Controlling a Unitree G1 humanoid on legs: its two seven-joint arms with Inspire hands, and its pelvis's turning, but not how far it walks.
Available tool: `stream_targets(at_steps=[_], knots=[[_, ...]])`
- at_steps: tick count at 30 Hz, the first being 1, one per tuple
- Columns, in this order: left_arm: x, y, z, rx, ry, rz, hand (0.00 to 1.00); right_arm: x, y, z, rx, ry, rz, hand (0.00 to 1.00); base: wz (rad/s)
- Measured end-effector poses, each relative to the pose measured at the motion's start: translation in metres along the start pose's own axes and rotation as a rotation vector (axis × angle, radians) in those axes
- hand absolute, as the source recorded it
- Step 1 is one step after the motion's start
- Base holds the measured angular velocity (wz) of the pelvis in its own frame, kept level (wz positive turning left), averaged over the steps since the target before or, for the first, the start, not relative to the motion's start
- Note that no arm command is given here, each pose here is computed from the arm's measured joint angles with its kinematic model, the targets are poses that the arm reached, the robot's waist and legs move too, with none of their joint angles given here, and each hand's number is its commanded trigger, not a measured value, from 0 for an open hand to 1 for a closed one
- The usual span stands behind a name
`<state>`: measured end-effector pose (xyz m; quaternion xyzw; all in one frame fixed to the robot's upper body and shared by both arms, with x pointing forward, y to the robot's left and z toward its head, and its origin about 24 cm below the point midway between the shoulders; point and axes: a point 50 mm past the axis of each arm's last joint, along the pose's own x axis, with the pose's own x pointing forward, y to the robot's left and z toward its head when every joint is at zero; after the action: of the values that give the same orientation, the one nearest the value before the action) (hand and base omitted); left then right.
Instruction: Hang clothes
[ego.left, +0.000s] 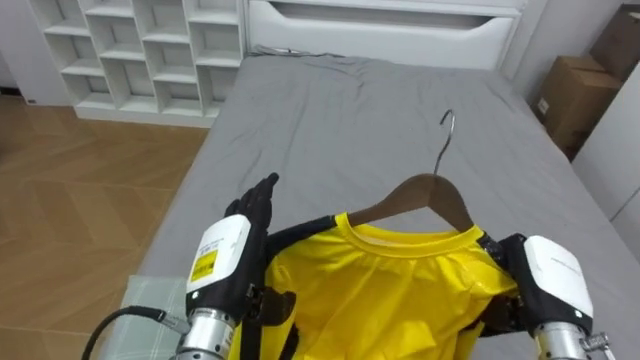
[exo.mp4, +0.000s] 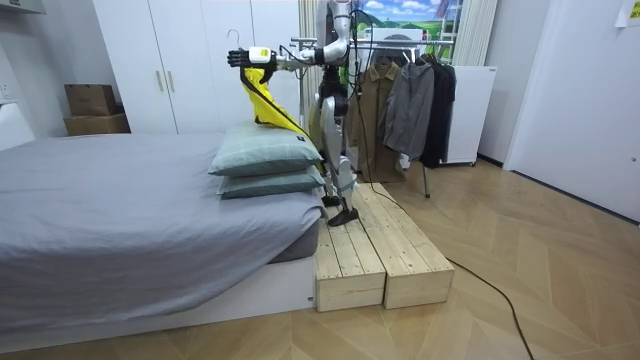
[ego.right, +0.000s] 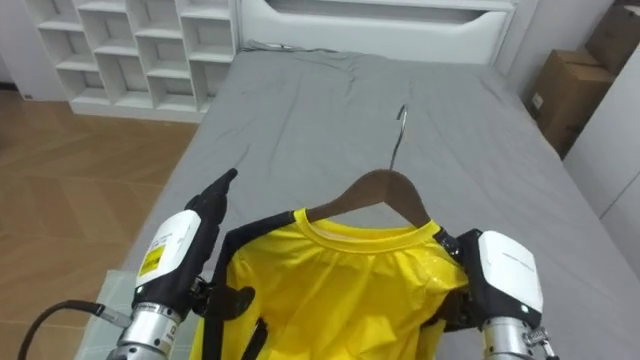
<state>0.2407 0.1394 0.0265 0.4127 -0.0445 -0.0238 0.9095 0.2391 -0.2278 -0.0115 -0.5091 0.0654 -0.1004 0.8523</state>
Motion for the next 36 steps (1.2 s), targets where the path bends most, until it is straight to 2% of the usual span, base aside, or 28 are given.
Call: stream_targets(at_steps=[7, 12, 14, 23, 29, 36], knots=[[-0.01, -0.001, -0.022, 0.016, 0.087, -0.009, 0.0, -0.016, 0.004, -0.018, -0.004, 0.055, 0.017, 1.0, -0.59], [-0.012, 0.017, -0.039, 0.011, 0.162, 0.066, 0.0, -0.01, -0.001, -0.012, 0.006, 0.024, -0.001, 1.0, -1.5], [-0.01, 0.02, -0.039, -0.027, 0.167, 0.102, 0.0, -0.008, -0.002, -0.013, 0.02, 0.038, -0.009, 1.0, -1.12], [-0.007, 0.014, -0.04, -0.11, 0.205, 0.105, 0.0, -0.003, 0.001, -0.002, 0.039, 0.011, -0.005, 1.0, -0.61], [-0.007, 0.016, -0.041, -0.134, 0.216, 0.142, 0.0, 0.001, 0.003, 0.012, -0.057, -0.075, 0.003, 1.0, -0.72], [-0.007, 0.005, -0.028, -0.211, 0.196, 0.187, 0.0, 0.001, 0.004, 0.022, -0.05, -0.109, 0.011, 1.0, -0.94]])
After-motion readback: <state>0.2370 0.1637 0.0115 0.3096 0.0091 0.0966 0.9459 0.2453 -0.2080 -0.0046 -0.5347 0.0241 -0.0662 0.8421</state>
